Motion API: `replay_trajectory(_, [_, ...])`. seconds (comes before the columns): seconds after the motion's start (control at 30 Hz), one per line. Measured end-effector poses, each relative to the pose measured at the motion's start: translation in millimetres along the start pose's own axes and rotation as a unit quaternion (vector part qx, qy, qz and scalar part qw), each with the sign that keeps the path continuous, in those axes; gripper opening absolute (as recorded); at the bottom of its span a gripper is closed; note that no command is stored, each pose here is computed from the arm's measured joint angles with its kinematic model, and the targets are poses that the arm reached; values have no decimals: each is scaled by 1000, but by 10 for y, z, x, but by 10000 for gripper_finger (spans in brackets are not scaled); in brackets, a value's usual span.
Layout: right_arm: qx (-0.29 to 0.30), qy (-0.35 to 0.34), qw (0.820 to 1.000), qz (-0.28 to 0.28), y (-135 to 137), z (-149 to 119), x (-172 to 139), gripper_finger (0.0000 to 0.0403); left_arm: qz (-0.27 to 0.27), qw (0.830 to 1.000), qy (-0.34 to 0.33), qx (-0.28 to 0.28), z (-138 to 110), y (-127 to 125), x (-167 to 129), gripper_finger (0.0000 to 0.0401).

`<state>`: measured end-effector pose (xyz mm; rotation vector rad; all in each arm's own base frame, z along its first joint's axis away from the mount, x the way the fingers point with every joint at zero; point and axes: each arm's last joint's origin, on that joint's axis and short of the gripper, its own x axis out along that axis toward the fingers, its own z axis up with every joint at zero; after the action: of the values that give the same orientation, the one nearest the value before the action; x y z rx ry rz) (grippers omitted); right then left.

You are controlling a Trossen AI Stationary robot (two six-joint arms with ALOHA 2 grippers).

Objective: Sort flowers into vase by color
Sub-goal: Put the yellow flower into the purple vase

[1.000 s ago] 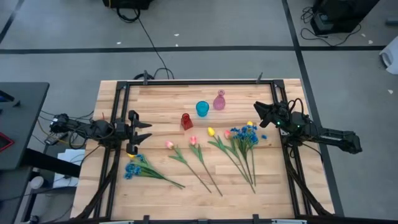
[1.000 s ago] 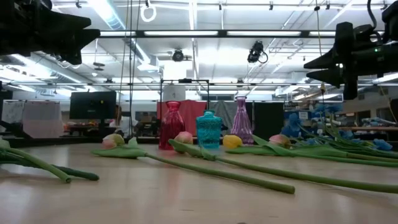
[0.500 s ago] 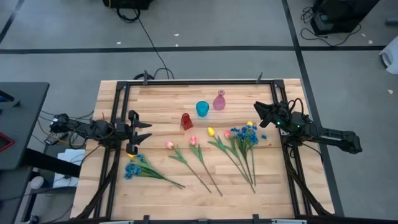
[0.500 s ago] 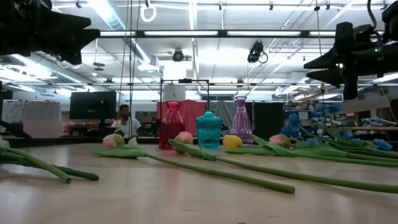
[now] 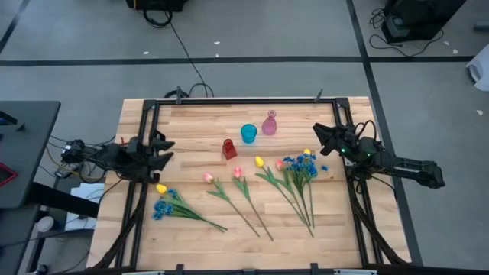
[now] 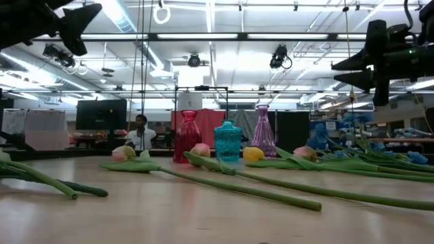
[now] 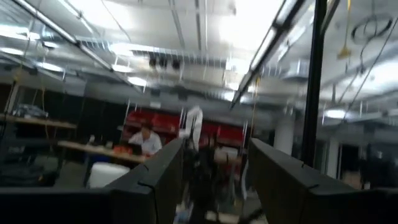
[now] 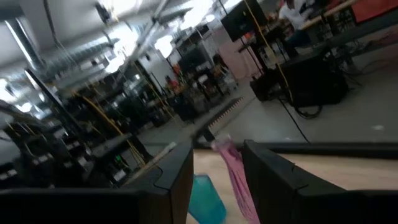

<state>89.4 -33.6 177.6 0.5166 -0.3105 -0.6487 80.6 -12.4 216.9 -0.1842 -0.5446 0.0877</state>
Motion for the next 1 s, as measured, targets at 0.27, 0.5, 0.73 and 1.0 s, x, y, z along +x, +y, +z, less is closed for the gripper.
replay_trajectory(0.27, [29, -40, 998, 29, 52, 90, -5, 150, 7, 1000, -26, -10, 52, 5, -1, 188])
replay_trajectory(0.5, [-4, 48, 986, 160, 177, 126, -15, 149, 9, 1000, -25, -3, 51, 6, -1, 188])
replay_trajectory(0.73, [-58, 226, 960, 153, 500, 164, 195, 130, 20, 999, -33, 23, 69, 12, -2, 188])
replay_trajectory(1.0, [-141, 427, 888, 98, 941, -125, 568, 126, -78, 996, -47, 8, 91, -44, -7, 188])
